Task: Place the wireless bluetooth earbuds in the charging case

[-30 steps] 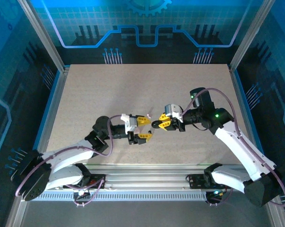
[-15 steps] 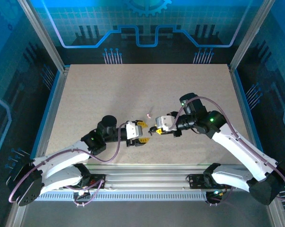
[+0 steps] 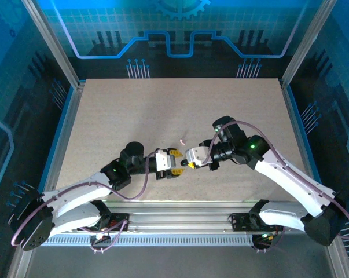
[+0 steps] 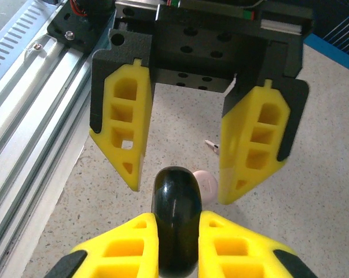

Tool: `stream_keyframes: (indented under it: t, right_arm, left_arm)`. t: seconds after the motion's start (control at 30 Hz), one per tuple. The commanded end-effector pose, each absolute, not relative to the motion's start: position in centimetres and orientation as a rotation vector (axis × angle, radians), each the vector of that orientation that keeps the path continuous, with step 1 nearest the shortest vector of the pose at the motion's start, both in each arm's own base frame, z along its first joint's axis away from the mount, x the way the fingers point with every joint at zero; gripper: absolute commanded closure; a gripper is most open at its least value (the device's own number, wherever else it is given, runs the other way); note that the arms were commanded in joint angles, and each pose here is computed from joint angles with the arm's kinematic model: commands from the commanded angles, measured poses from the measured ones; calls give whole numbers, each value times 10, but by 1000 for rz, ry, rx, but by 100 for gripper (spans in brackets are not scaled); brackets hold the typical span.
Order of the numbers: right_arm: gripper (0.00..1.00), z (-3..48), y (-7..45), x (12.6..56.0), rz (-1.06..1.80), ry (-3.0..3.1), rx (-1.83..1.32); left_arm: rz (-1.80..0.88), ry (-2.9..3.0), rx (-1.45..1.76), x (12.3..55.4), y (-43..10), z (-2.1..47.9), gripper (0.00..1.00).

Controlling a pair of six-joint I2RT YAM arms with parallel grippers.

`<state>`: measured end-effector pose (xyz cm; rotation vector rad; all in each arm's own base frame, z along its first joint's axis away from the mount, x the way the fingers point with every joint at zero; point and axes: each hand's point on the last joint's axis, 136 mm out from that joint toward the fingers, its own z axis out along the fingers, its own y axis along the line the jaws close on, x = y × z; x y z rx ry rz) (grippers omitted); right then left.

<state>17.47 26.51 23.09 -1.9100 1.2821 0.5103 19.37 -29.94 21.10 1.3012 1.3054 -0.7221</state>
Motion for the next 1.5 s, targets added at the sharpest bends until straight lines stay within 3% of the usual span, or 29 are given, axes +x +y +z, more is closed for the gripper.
stream_keyframes:
  t: [0.0, 0.4, 0.83, 1.03, 1.1, 1.27, 1.47]
  right_arm:
    - [83, 239, 272, 170, 521, 1232, -1928]
    - [84, 248, 280, 174, 523, 1191, -1900]
    - [84, 251, 283, 175, 542, 1183, -1894]
    - [84, 248, 283, 175, 547, 1198, -1898]
    - [80, 248, 283, 175, 547, 1203, -1895]
    - [56, 254, 279, 182, 537, 1250, -1823]
    - [54, 255, 278, 182, 542, 1252, -1800]
  left_arm:
    - [-763, 1255, 1292, 187, -303, 222, 48]
    - [-769, 1276, 1310, 186, -306, 216, 52]
    - [-765, 1272, 1313, 185, -305, 218, 71]
    - [-755, 1261, 1301, 184, -303, 222, 74]
    - [-753, 1254, 1297, 184, -303, 224, 77]
    - [-752, 1256, 1296, 185, -303, 224, 77]
    - [-752, 1252, 1296, 184, -303, 225, 77]
